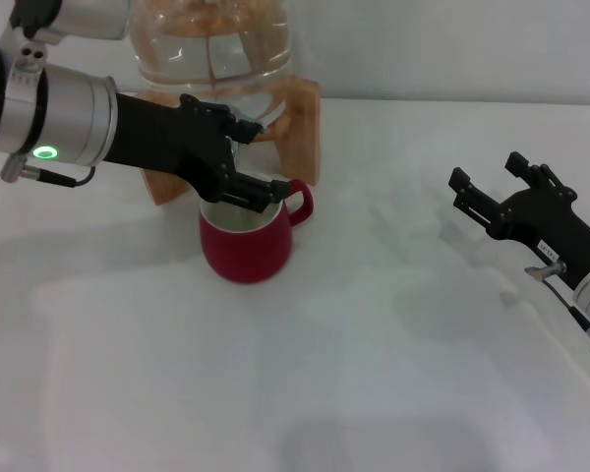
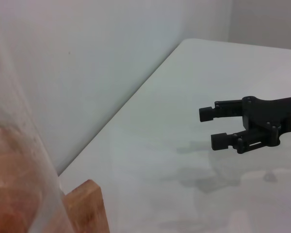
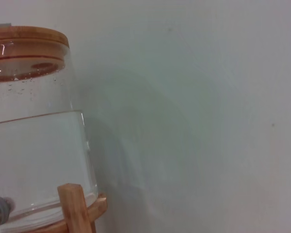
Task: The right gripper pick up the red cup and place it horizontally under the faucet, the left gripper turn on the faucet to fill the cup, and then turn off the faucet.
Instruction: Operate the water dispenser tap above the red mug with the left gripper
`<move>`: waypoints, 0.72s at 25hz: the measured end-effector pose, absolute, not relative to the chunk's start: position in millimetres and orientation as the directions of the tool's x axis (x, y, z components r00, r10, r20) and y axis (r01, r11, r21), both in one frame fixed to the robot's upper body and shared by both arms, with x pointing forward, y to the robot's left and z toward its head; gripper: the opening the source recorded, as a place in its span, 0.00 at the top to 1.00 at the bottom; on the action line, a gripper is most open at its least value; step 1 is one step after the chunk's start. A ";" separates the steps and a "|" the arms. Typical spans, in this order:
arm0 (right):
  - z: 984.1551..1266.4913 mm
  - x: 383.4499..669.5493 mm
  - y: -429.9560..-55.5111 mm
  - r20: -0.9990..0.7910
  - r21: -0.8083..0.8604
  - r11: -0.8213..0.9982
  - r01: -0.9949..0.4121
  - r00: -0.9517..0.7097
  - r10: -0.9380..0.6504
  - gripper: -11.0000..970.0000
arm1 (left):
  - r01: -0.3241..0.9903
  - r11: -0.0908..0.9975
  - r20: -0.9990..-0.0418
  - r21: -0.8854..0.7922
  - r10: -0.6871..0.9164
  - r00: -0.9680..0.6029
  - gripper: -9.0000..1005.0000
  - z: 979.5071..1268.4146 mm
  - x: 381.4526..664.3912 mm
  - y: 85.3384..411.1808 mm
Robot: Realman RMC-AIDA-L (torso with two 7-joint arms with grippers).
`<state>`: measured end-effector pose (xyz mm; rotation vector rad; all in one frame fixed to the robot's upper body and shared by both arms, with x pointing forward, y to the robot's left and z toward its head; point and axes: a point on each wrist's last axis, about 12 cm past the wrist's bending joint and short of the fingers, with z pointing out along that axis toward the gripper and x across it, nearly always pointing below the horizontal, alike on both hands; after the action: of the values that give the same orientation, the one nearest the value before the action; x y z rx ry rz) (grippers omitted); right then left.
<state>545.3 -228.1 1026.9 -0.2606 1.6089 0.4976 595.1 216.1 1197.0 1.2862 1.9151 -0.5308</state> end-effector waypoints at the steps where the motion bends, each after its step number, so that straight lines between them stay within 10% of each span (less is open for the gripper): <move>1: 1026.9 545.3 -228.1 -0.986 0.161 0.877 -0.453 -0.106 0.126 0.10 | 0.911 0.407 -0.775 0.071 0.597 -0.207 0.13 1197.2 595.3 215.9; 18: 1026.9 545.4 -228.4 -0.986 0.162 0.878 -0.450 -0.106 0.128 0.10 | 0.922 0.378 -0.774 0.079 0.606 -0.183 0.13 1197.6 600.4 208.4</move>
<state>545.4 -228.4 1026.9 -0.2571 1.6089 0.4968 600.4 208.4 1197.6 1.3209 1.8921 -0.5367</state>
